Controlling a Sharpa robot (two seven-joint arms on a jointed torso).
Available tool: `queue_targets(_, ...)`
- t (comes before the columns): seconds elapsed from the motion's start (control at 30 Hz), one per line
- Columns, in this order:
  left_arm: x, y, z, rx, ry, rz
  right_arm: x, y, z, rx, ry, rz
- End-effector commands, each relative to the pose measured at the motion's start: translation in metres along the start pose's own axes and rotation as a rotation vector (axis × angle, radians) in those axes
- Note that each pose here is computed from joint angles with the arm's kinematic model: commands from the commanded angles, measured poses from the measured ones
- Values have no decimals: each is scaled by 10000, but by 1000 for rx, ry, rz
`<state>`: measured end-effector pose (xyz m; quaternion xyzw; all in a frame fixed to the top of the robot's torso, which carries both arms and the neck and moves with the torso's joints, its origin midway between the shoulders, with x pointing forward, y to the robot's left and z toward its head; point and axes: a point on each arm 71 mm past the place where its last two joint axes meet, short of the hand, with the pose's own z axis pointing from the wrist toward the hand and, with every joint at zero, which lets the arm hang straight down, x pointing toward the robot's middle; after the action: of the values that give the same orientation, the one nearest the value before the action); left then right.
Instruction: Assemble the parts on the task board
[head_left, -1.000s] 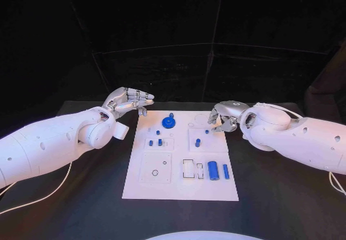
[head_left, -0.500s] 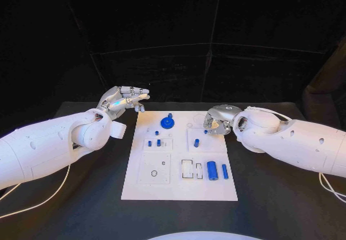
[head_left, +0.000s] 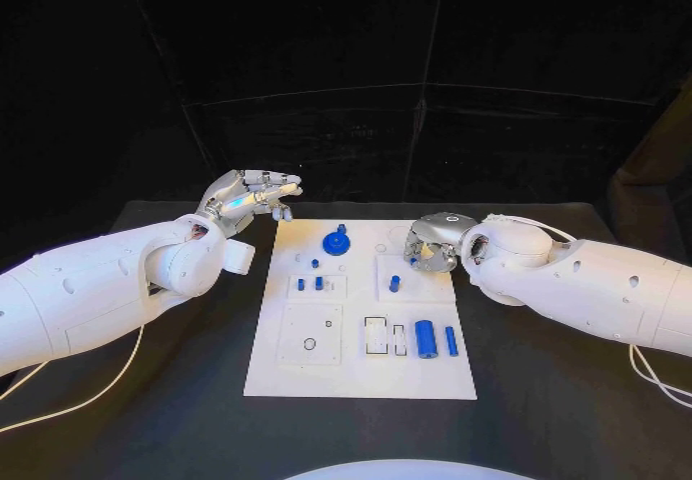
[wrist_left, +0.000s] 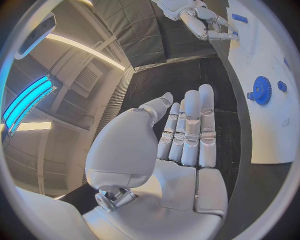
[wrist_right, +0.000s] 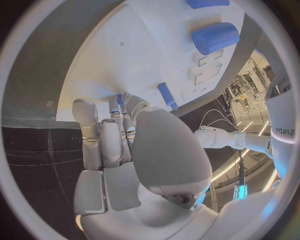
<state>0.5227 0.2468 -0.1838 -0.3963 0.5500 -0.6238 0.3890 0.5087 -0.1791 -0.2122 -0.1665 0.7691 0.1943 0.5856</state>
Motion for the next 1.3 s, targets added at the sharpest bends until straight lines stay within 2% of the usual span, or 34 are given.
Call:
queue_targets(0.03, 3, -17, 2, 10, 11, -16, 27, 26, 7, -15, 39, 0)
queue_targets(0.17, -2, -16, -1, 8, 11, -16, 40, 31, 11, -13, 46, 0)
queue_targets(0.3, -3, -15, -2, 7, 12, -16, 40, 33, 12, -1, 31, -6)
queue_targets(0.6, -15, -15, -7, 5, 12, -16, -30, 40, -15, 2, -85, -6)
queue_targets(0.83, -32, -16, -9, 5, 2, -12, -94, 55, -94, -18, -168, 24)
queue_targets(1.13, -40, -17, -13, 5, 1, -11, -134, 94, -217, -36, -199, 58)
queue_targets(1.3, -50, -19, -20, 4, 0, -11, -175, 177, -335, -64, -223, 87)
